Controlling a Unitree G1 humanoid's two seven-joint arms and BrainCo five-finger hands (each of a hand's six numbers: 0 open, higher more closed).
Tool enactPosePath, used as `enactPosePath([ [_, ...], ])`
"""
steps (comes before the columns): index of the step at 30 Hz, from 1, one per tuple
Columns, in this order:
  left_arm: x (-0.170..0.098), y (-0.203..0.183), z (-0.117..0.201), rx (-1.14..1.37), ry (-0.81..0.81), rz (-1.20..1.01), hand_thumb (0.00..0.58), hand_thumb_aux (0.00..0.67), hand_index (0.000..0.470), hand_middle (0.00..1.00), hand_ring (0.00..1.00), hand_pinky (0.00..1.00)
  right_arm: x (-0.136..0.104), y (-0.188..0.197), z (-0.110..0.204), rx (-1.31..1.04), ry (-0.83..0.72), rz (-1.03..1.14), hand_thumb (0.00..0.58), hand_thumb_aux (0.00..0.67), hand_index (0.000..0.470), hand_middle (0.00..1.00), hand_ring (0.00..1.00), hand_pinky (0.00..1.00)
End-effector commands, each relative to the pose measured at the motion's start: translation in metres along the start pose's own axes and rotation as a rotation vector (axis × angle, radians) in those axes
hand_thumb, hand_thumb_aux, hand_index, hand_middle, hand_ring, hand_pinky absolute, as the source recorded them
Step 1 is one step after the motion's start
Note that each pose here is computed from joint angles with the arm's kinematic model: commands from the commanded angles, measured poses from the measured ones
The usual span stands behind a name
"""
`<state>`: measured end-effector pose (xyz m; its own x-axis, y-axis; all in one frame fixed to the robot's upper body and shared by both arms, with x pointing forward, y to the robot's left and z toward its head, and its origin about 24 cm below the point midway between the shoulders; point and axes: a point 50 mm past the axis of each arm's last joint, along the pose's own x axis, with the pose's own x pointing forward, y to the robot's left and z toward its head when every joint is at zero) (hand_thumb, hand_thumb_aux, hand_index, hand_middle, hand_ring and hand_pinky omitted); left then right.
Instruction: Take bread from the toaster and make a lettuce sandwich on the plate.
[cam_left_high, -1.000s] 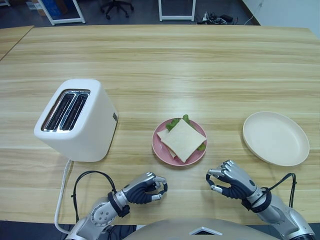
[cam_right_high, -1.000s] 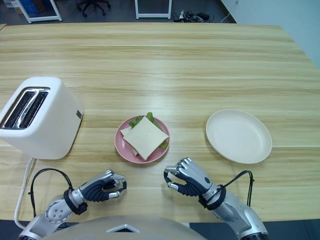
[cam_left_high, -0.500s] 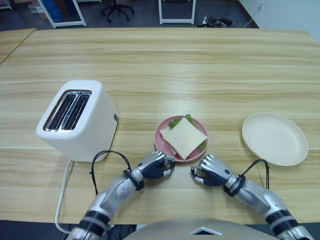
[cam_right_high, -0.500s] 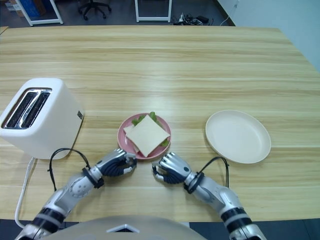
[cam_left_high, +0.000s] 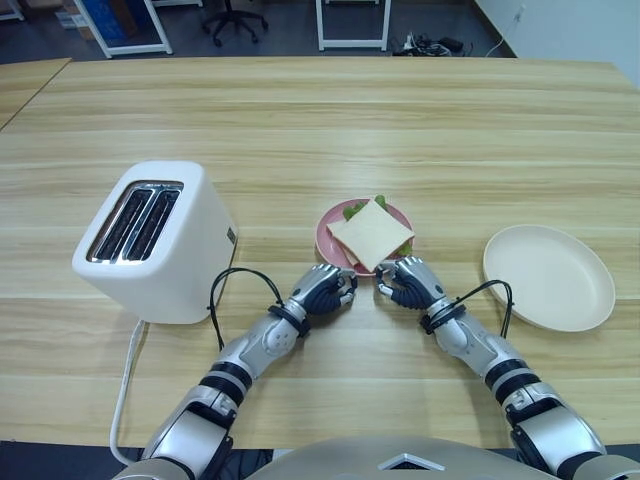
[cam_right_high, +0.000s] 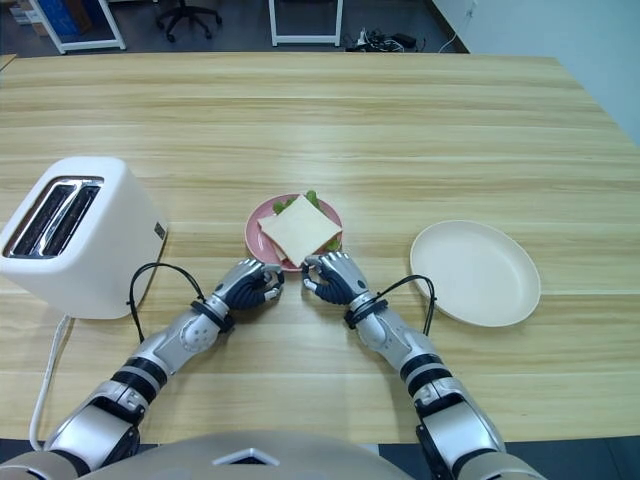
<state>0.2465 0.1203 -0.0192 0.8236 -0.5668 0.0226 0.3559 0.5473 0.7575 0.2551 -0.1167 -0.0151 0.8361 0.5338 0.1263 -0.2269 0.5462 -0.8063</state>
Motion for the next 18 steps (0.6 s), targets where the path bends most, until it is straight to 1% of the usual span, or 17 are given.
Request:
enactPosePath([
  [1, -0.038, -0.024, 0.009, -0.151, -0.045, -0.046, 0.000, 0.000, 0.000, 0.00, 0.00, 0.00, -0.037, 0.013, 0.003, 0.076, 0.024, -0.040, 0.000, 0.000, 0.000, 0.00, 0.00, 0.00],
  [4, -0.053, -0.017, 0.041, -0.302, -0.209, 0.087, 0.000, 0.000, 0.000, 0.00, 0.00, 0.00, -0.052, -0.011, 0.023, 0.118, -0.079, -0.231, 0.000, 0.000, 0.000, 0.00, 0.00, 0.00],
  [7, -0.057, 0.002, 0.062, -0.409, -0.303, 0.308, 0.000, 0.000, 0.000, 0.00, 0.00, 0.00, -0.063, -0.037, 0.044, 0.158, -0.154, -0.484, 0.000, 0.000, 0.000, 0.00, 0.00, 0.00],
  [8, -0.056, 0.011, 0.062, -0.449, -0.299, 0.407, 0.000, 0.000, 0.000, 0.00, 0.00, 0.00, -0.065, -0.044, 0.046, 0.175, -0.153, -0.569, 0.000, 0.000, 0.000, 0.00, 0.00, 0.00],
  [10, -0.056, 0.024, 0.053, -0.513, -0.242, 0.574, 0.000, 0.000, 0.000, 0.00, 0.00, 0.00, -0.069, -0.049, 0.044, 0.219, -0.109, -0.682, 0.000, 0.000, 0.000, 0.00, 0.00, 0.00],
  [11, -0.057, 0.028, 0.046, -0.518, -0.206, 0.629, 0.000, 0.000, 0.000, 0.00, 0.00, 0.00, -0.070, -0.047, 0.041, 0.231, -0.083, -0.702, 0.000, 0.000, 0.000, 0.00, 0.00, 0.00],
  [13, -0.059, 0.028, 0.037, -0.522, -0.146, 0.671, 0.000, 0.000, 0.000, 0.00, 0.00, 0.00, -0.072, -0.041, 0.037, 0.238, -0.051, -0.694, 0.000, 0.000, 0.000, 0.00, 0.00, 0.00],
  [18, -0.061, 0.019, 0.035, -0.480, -0.109, 0.636, 0.000, 0.000, 0.000, 0.00, 0.00, 0.00, -0.076, -0.026, 0.029, 0.233, -0.002, -0.635, 0.000, 0.000, 0.000, 0.00, 0.00, 0.00],
])
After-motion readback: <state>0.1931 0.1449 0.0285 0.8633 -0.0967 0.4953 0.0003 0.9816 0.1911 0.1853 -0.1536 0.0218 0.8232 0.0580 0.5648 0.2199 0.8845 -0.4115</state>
